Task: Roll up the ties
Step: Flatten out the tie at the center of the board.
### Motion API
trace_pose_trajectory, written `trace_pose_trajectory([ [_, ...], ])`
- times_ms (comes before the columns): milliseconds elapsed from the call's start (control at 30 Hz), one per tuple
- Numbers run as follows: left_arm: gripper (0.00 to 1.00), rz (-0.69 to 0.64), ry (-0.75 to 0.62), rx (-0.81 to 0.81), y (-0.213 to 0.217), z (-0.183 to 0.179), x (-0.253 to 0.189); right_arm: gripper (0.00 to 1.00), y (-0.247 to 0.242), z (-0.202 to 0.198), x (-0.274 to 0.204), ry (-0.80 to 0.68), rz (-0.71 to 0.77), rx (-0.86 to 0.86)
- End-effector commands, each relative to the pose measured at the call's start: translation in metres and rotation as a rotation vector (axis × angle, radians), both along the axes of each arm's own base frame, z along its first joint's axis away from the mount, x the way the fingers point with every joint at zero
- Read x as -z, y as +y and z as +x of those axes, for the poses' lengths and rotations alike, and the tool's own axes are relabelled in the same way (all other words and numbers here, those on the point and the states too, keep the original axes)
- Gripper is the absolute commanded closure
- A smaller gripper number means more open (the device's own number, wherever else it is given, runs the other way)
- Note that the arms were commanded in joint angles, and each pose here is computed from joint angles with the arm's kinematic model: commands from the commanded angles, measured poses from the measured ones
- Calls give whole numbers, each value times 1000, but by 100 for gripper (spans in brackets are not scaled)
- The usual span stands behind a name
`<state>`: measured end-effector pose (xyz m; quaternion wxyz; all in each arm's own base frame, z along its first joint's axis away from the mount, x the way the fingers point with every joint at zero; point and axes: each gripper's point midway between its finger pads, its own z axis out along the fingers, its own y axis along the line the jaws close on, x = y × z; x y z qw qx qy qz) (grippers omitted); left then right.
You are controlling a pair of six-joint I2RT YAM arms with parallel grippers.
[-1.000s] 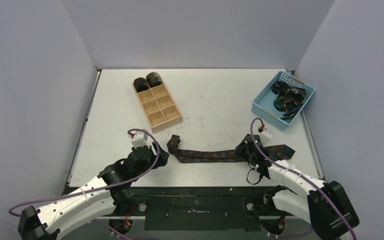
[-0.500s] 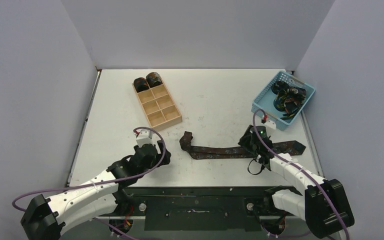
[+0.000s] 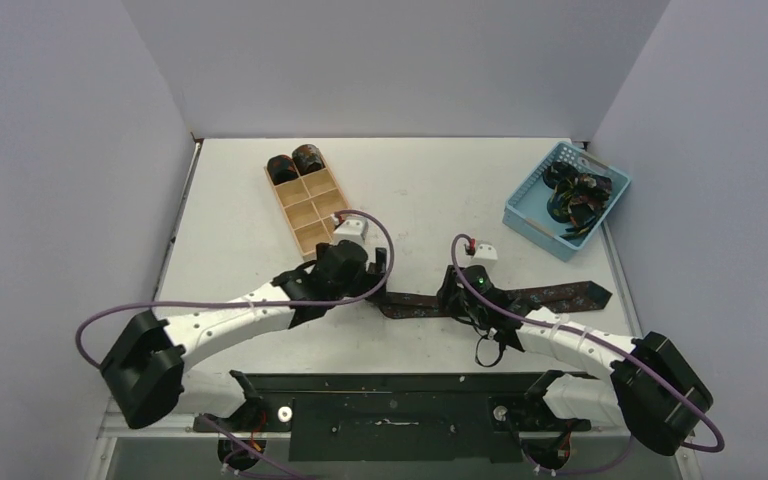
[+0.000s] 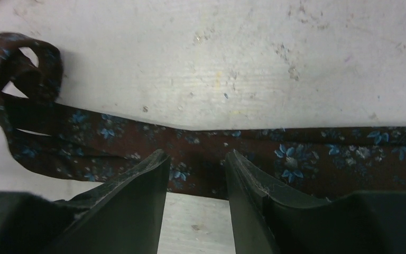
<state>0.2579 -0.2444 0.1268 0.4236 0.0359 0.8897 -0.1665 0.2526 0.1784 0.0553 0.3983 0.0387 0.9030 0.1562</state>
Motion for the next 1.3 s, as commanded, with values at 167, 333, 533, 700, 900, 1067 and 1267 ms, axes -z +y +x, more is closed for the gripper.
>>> trace_pose_trajectory([
  [167,17,255,25,61,-26,23,38,57,-1,-13,15,-12,-7,-35],
  [333,46,338,67,-39,-1,20,69,57,-4,-17,21,-5,-8,-36],
  [533,76,216,3,-171,32,8,65,58,-11,-21,26,-4,-16,-18],
  [700,69,59,-27,-211,43,-6,62,59,-14,-22,26,-11,-12,-3],
  [900,50,-103,-28,-273,61,-24,68,59,-14,-21,27,-10,-13,-2],
  [1067,36,-124,-17,-309,84,-41,71,59,-14,-21,30,2,-24,-5],
  [1267,36,-122,-69,-441,121,-45,59,60,-14,-21,31,0,-23,-5],
])
